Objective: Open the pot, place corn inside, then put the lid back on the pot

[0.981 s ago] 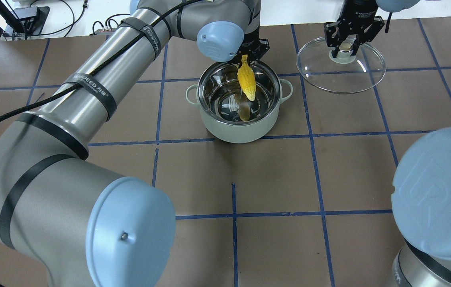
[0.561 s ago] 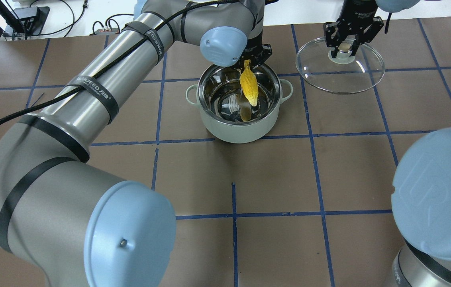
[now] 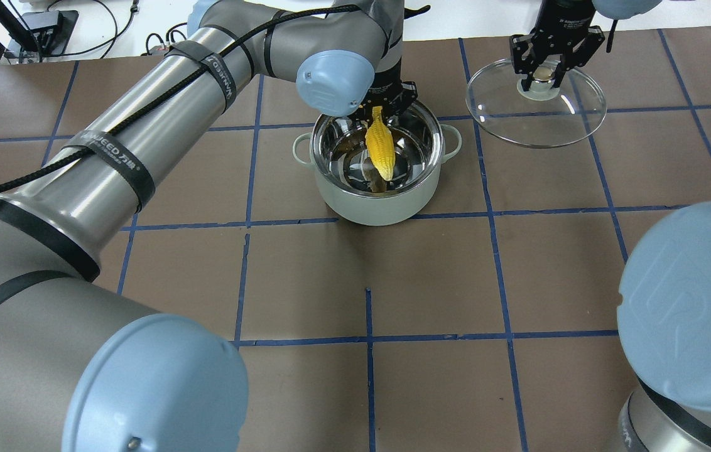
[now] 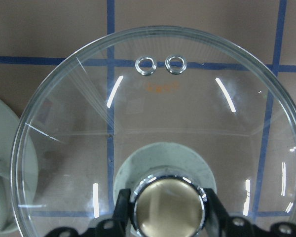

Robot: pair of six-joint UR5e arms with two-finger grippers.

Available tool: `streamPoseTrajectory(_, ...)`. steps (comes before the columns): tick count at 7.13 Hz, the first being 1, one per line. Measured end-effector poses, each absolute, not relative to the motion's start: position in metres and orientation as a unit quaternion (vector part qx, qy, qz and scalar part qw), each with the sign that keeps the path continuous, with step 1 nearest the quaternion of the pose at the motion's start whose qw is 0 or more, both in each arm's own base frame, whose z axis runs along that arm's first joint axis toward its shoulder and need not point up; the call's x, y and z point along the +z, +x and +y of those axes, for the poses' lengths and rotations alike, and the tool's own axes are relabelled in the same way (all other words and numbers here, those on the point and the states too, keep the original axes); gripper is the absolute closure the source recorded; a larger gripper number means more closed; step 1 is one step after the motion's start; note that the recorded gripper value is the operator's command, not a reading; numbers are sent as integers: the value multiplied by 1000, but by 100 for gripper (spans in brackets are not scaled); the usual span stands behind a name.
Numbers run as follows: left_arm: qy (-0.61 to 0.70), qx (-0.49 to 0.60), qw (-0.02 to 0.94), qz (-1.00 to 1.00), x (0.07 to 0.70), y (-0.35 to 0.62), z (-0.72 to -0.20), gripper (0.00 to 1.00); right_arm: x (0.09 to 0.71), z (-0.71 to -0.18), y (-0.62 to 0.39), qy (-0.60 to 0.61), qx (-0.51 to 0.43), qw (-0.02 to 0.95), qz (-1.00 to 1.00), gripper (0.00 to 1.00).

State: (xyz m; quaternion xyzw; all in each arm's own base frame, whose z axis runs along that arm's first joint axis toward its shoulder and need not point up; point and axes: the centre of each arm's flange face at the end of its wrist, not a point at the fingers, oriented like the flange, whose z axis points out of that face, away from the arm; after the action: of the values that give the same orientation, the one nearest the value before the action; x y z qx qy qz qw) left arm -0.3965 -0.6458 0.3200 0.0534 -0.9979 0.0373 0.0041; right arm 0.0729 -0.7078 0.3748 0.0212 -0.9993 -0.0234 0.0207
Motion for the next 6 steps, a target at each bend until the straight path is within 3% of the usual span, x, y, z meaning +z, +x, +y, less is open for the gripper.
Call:
streamPoseTrajectory(1, 55, 39, 5, -998, 318, -393, -648, 0, 375, -708, 73, 21, -23, 21, -999, 92)
streamPoseTrajectory(6, 63, 83, 20, -994, 320, -385, -663, 0, 375, -707, 74, 20, -24, 21, -999, 92)
